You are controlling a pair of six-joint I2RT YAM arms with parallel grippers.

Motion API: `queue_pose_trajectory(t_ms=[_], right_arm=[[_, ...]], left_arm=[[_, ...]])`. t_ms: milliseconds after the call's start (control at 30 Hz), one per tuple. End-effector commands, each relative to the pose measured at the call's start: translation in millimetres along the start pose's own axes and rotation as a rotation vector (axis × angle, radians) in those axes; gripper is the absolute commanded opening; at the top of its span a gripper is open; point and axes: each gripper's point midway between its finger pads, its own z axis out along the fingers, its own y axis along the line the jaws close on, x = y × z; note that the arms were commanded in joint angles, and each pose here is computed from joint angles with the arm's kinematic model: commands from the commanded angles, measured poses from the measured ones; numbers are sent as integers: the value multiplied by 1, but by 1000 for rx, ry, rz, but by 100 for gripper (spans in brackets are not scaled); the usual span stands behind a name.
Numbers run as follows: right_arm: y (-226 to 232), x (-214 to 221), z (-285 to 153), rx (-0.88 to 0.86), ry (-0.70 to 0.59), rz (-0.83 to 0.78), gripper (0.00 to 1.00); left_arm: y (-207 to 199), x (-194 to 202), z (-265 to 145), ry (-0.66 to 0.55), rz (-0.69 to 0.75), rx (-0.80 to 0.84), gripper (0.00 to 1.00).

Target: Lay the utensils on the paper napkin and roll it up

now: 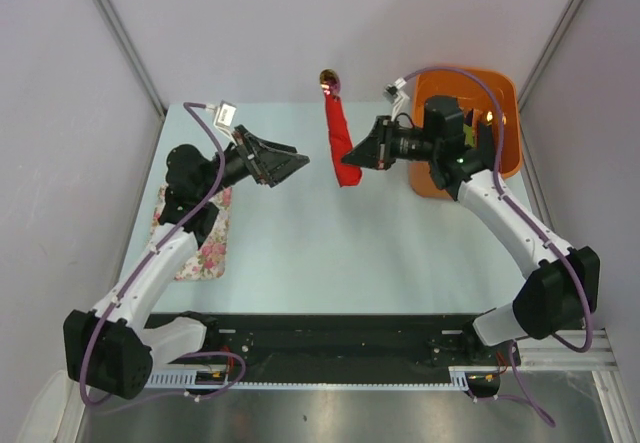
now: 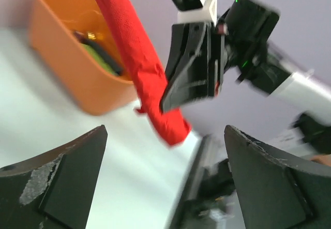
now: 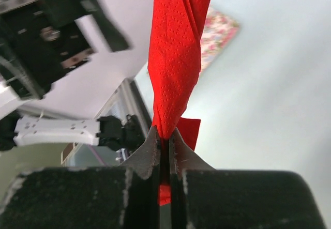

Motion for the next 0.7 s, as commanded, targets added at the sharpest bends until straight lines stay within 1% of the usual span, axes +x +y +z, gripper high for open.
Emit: queue_pose_trajectory(t_ms=[0, 67, 167, 200, 233, 267, 300, 333, 400, 500, 533, 567, 600, 667], right_arm=[[-12, -42, -46, 93, -110, -77, 0], [-44, -52, -72, 188, -145, -48, 0], [-84, -57, -99, 292, -168, -9, 0], [-105, -65, -120, 348, -205, 13, 0], [-115, -67, -128, 367, -209, 2, 0], [-139, -73, -144, 419, -229, 17, 0], [-147, -75, -150, 434, -231, 18, 0], [-168, -74, -154, 449, -222, 42, 0], [-186, -84, -167, 481, -238, 42, 0], [-218, -89, -174, 519, -224, 46, 0], [-225, -92, -176, 534, -217, 35, 0], [-246, -86, -175, 557, -200, 55, 0], [-251, -92, -177, 562, -205, 44, 0], [-269, -90, -177, 581, -195, 45, 0]], left_arm=[[12, 1, -17, 97, 310, -112, 100], [15, 4, -22, 136, 388, -126, 100], [20, 12, -30, 182, 446, -145, 100], [25, 12, -32, 183, 455, -173, 100], [27, 11, -35, 188, 474, -183, 100], [30, 13, -38, 207, 501, -196, 100], [32, 10, -40, 199, 515, -211, 100], [35, 8, -41, 177, 530, -225, 100], [43, 2, -43, 155, 541, -279, 100], [54, -1, -42, 186, 550, -321, 100], [62, 5, -45, 224, 544, -341, 100], [70, 7, -45, 249, 552, -354, 100], [74, 6, -46, 259, 562, -369, 100], [83, 8, -50, 291, 576, -391, 100]])
